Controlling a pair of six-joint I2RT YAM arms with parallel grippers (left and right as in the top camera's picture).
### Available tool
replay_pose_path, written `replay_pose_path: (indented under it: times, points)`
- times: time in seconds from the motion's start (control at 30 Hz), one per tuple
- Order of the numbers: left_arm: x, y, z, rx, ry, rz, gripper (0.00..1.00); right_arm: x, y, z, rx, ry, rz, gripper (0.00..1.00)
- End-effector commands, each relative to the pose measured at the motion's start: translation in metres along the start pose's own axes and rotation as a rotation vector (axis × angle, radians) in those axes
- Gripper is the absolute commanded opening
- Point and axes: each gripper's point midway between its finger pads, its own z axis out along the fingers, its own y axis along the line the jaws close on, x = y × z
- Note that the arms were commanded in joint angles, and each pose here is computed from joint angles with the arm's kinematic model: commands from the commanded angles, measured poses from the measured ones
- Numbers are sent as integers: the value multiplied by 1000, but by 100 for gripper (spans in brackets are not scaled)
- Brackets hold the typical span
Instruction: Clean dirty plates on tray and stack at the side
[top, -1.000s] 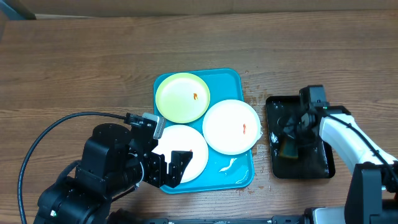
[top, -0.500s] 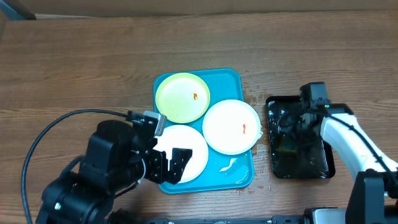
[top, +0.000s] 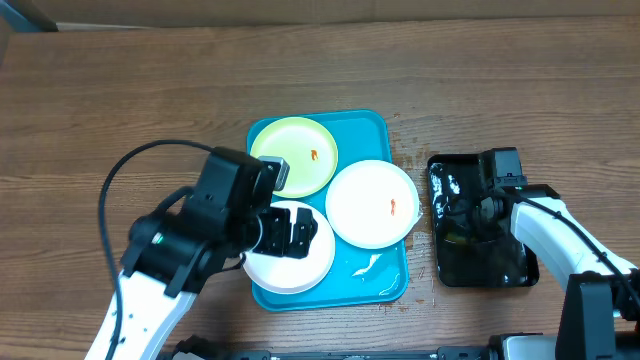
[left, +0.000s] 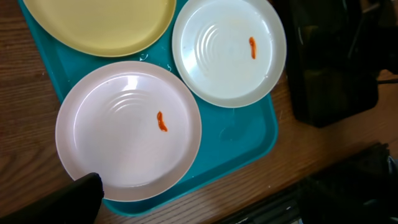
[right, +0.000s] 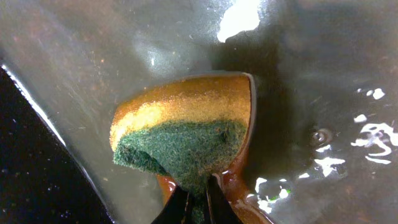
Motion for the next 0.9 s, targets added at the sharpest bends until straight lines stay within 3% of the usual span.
replay_pose_path:
  times: [0.0,0.1,0.23,0.33,0.47,0.73,0.87]
  points:
    - [-7,9,14,-61,16,-12,100,5,-3,-4,16,18,-24,4]
    - [-11,12,31,-78,60,-6,100,-2,4,-21,7,6,-63,4]
    - [-15,13,57,-77,115,-18,92,-11,13,-52,-20,-33,-79,4]
    - [-17,15,75,-83,148,-26,93,-14,21,-72,-54,-74,-100,4]
    - [-21,4,96,-5,184,-6,90,-14,34,-92,-125,-127,-141,4]
    - [-35,8,154,9,212,11,51,-11,41,-101,-148,-153,-165,4]
    - [-31,8,183,46,260,14,49,-11,41,-101,-149,-154,-165,4]
